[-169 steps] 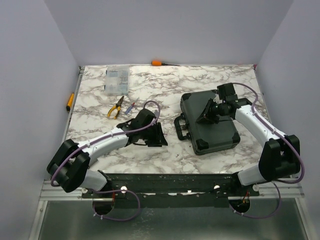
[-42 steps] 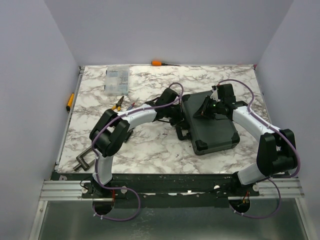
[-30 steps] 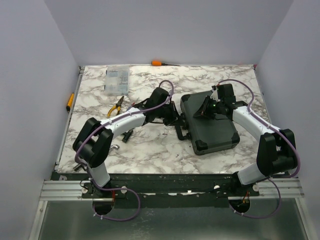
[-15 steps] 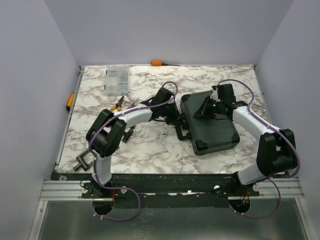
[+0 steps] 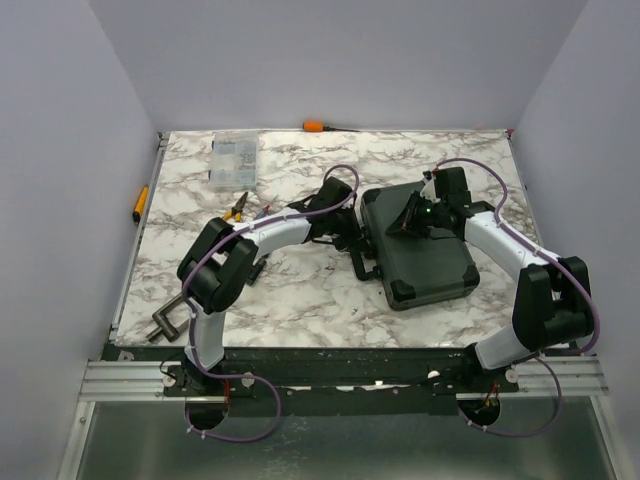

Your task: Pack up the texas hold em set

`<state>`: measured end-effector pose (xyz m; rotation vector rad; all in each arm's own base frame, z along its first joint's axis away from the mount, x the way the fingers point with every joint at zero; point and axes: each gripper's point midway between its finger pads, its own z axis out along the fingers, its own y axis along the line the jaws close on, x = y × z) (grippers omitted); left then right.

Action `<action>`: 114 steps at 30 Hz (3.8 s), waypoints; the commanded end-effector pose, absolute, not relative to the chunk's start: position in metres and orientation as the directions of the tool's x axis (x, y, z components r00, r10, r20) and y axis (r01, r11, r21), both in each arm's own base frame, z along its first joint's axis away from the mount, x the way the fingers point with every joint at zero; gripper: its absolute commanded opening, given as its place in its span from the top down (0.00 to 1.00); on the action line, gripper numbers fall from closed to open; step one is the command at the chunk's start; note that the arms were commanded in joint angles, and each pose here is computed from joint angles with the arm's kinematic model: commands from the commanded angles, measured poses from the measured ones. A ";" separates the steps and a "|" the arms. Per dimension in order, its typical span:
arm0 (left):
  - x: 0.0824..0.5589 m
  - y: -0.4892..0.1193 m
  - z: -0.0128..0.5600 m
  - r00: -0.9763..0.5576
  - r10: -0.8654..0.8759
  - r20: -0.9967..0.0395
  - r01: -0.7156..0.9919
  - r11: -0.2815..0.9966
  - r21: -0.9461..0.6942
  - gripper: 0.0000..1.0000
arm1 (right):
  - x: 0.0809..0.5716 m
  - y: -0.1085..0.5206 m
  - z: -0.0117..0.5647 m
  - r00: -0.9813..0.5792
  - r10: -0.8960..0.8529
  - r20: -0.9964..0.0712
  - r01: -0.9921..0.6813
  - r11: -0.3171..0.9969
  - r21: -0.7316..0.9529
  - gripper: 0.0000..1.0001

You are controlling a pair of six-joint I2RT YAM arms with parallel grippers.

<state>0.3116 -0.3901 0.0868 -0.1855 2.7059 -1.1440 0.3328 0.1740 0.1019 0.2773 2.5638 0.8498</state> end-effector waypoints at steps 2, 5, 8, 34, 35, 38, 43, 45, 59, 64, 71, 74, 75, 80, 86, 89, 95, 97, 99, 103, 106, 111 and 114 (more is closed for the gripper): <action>0.311 -0.375 0.118 -0.943 -0.252 -0.217 -0.016 0.685 -0.728 1.00 | 0.258 0.131 0.012 -0.964 0.255 -0.075 0.216 0.918 0.333 0.94; 0.308 -0.370 0.126 -0.937 -0.256 -0.238 -0.002 0.684 -0.730 1.00 | 0.258 0.131 0.011 -0.964 0.255 -0.073 0.217 0.917 0.335 0.94; 0.305 -0.368 0.119 -0.942 -0.253 -0.221 -0.015 0.690 -0.724 1.00 | 0.259 0.132 0.010 -0.964 0.255 -0.071 0.217 0.915 0.340 0.94; 0.313 -0.387 0.052 -0.970 -0.209 -0.125 -0.081 0.763 -0.642 1.00 | 0.257 0.131 0.018 -0.962 0.264 -0.070 0.227 0.915 0.335 0.94; 0.312 -0.386 0.050 -0.971 -0.205 -0.125 -0.084 0.777 -0.624 1.00 | 0.257 0.131 0.017 -0.962 0.264 -0.070 0.227 0.915 0.334 0.94; 0.311 -0.381 0.043 -0.972 -0.205 -0.115 -0.100 0.803 -0.587 1.00 | 0.257 0.130 0.017 -0.962 0.265 -0.069 0.228 0.915 0.332 0.95; 0.307 -0.376 0.036 -0.972 -0.211 -0.107 -0.118 0.824 -0.555 1.00 | 0.257 0.131 0.017 -0.962 0.265 -0.066 0.229 0.915 0.331 0.95; 0.306 -0.373 0.034 -0.971 -0.212 -0.108 -0.122 0.834 -0.537 1.00 | 0.256 0.131 0.016 -0.963 0.263 -0.064 0.228 0.916 0.330 0.95; 0.311 -0.390 0.033 -0.975 -0.192 -0.115 -0.098 0.828 -0.552 1.00 | 0.255 0.131 0.013 -0.965 0.256 -0.055 0.225 0.918 0.328 0.95; 0.314 -0.407 0.035 -0.977 -0.181 -0.108 -0.088 0.815 -0.573 1.00 | 0.254 0.131 0.012 -0.966 0.255 -0.050 0.226 0.918 0.325 0.95; 0.314 -0.414 0.025 -0.981 -0.177 -0.084 -0.098 0.815 -0.572 1.00 | 0.254 0.130 0.010 -0.966 0.252 -0.047 0.224 0.920 0.321 0.95; 0.311 -0.411 0.016 -0.981 -0.181 -0.062 -0.117 0.824 -0.555 1.00 | 0.254 0.130 0.010 -0.967 0.252 -0.045 0.225 0.920 0.321 0.95; 0.309 -0.410 0.013 -0.982 -0.183 -0.053 -0.125 0.828 -0.547 1.00 | 0.254 0.130 0.010 -0.967 0.252 -0.045 0.225 0.920 0.320 0.95; 0.297 -0.395 0.000 -0.980 -0.195 -0.037 -0.154 0.863 -0.480 1.00 | 0.254 0.129 0.010 -0.966 0.252 -0.048 0.224 0.921 0.318 0.95; 0.293 -0.394 -0.013 -0.981 -0.194 -0.029 -0.160 0.877 -0.453 1.00 | 0.249 0.126 0.006 -0.967 0.253 -0.039 0.230 0.925 0.302 0.95; 0.294 -0.396 -0.018 -0.979 -0.200 -0.023 -0.169 0.879 -0.447 1.00 | 0.249 0.125 0.005 -0.967 0.251 -0.037 0.230 0.928 0.292 0.95; 0.294 -0.388 -0.023 -0.974 -0.226 -0.031 -0.195 0.897 -0.396 1.00 | 0.250 0.123 0.006 -0.967 0.253 -0.034 0.234 0.932 0.278 0.95; 0.292 -0.387 -0.023 -0.972 -0.232 -0.019 -0.206 0.896 -0.393 1.00 | 0.251 0.122 0.007 -0.966 0.256 -0.036 0.237 0.933 0.272 0.95; 0.290 -0.385 -0.021 -0.974 -0.225 -0.034 -0.194 0.899 -0.393 1.00 | 0.254 0.122 0.010 -0.965 0.260 -0.043 0.239 0.933 0.270 0.95; 0.295 -0.380 0.005 -0.971 -0.198 -0.136 -0.124 0.899 -0.420 1.00 | 0.261 0.123 0.022 -0.958 0.277 -0.072 0.247 0.927 0.282 0.95; 0.301 -0.377 0.029 -0.962 -0.175 -0.207 -0.068 0.895 -0.441 0.89 | 0.268 0.124 0.035 -0.951 0.288 -0.110 0.245 0.924 0.295 0.95; 0.310 -0.372 0.083 -0.931 -0.157 -0.329 0.021 0.877 -0.480 0.81 | 0.288 0.128 0.066 -0.935 0.300 -0.191 0.226 0.916 0.331 0.95; 0.310 -0.365 0.119 -0.907 -0.158 -0.391 0.064 0.864 -0.499 0.79 | 0.300 0.131 0.088 -0.922 0.309 -0.234 0.214 0.909 0.358 0.95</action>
